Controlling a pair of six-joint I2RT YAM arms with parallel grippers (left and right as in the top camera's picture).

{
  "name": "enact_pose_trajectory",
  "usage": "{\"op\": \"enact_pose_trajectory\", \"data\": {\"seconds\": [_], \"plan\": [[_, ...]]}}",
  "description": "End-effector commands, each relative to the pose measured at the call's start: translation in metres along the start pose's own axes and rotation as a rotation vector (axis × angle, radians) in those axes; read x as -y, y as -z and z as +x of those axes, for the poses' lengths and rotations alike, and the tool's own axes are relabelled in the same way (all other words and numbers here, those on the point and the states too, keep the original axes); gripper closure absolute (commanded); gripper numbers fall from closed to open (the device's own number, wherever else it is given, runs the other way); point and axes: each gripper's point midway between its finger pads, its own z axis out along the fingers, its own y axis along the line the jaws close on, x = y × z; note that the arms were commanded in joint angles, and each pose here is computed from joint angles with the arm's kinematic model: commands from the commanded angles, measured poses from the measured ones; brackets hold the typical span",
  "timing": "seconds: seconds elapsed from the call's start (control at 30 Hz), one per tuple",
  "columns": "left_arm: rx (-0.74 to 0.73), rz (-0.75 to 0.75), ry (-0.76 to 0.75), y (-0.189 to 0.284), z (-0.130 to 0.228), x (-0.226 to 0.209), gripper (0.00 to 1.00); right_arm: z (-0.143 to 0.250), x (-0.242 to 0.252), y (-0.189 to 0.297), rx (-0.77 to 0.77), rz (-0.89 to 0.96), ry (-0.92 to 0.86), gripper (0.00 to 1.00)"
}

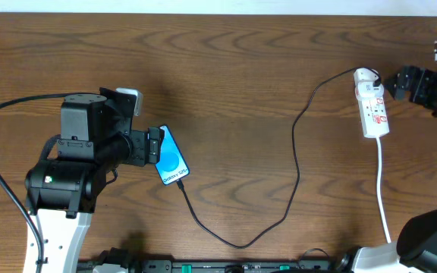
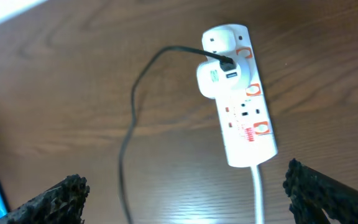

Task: Plug charger to phone and switch on socket
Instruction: 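Move the right gripper over the white power strip near the charger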

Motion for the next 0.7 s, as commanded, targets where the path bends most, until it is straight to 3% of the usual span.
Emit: {"op": "enact_pose_trajectory", "data": {"seconds": [0.0, 0.33, 0.67], "plan": [[0.004, -0.012, -0.020, 0.001, -0.003, -0.001, 0.12, 0.003, 0.008, -0.014, -0.034, -0.022, 0.165, 0.01], [0.004, -0.012, -0.020, 0.001, -0.003, -0.001, 0.12, 0.028, 0.040, -0.084, -0.190, -0.059, 0.096, 0.01], [0.004, -0.012, -0.020, 0.001, -0.003, -0.001, 0.12, 0.030, 0.050, -0.130, -0.189, -0.132, 0.106, 0.01]]}}
